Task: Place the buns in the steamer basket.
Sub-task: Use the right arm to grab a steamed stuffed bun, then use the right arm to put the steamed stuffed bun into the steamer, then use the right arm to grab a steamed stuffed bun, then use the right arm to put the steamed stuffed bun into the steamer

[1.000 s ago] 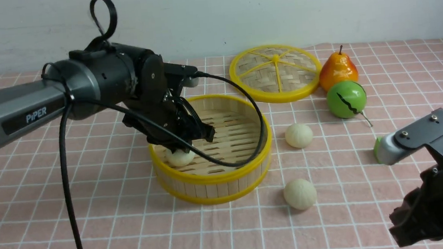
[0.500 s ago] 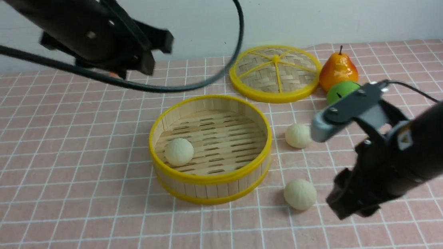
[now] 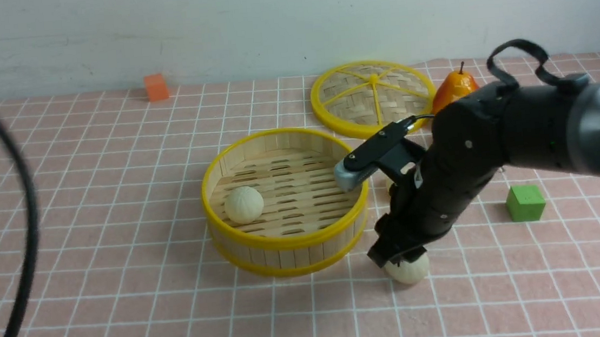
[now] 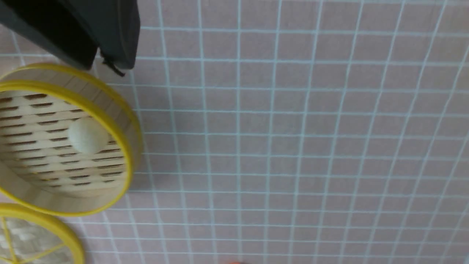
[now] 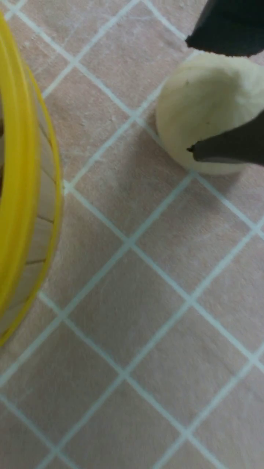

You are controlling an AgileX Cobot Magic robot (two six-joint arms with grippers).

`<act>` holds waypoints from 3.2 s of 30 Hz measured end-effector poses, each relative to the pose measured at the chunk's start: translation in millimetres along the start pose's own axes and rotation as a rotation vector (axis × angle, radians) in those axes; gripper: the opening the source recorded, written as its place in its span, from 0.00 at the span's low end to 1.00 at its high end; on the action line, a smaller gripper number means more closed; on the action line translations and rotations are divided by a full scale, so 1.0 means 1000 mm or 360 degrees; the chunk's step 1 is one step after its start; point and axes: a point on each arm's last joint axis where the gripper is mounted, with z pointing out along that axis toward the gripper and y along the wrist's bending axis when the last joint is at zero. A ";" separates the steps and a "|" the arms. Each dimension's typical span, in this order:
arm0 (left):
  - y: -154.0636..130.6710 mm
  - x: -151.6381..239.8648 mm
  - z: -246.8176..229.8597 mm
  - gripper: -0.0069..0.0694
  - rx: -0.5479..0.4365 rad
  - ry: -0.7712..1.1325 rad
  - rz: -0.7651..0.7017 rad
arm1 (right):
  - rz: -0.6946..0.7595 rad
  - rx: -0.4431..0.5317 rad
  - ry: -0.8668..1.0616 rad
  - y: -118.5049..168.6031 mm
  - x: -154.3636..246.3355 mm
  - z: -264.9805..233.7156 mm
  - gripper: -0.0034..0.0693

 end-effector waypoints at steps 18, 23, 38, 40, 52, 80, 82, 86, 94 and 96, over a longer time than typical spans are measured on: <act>0.025 0.076 0.010 0.14 -0.0088 0.0025 0.0027 | -0.0115 0.0130 -0.0133 -0.012 -0.057 -0.056 0.06; 0.020 0.082 0.019 0.14 -0.0009 -0.0041 0.0015 | -0.0165 0.0051 -0.0343 -0.004 -0.082 -0.066 0.06; 0.019 0.082 0.020 0.14 0.0012 -0.0052 -0.0013 | -0.0590 -0.0044 -0.0254 0.035 -0.086 0.025 0.43; 0.019 0.082 0.020 0.15 0.0012 -0.0052 -0.0013 | -0.0587 -0.0043 -0.0264 0.035 -0.087 0.016 0.54; 0.019 0.082 0.020 0.16 0.0014 -0.0053 -0.0015 | 0.0017 0.0098 -0.0360 -0.042 -0.084 -0.042 0.70; 0.017 0.080 0.020 0.20 0.0047 -0.0091 -0.0014 | 0.0039 0.0288 -0.0200 -0.091 -0.079 0.004 0.05; 0.017 0.080 0.020 0.20 0.0047 -0.0091 -0.0014 | -0.0001 0.0299 -0.0261 -0.087 -0.090 -0.011 0.05; 0.016 0.080 0.019 0.20 0.0055 -0.0099 -0.0014 | -0.0120 0.0296 -0.0434 -0.060 -0.115 -0.041 0.05; 0.016 0.079 0.019 0.21 0.0059 -0.0104 -0.0014 | -0.0498 0.0211 -0.0621 0.011 -0.139 -0.001 0.05; 0.016 0.079 0.019 0.21 0.0059 -0.0104 -0.0014 | -0.0516 0.0204 -0.0584 0.013 -0.137 0.025 0.07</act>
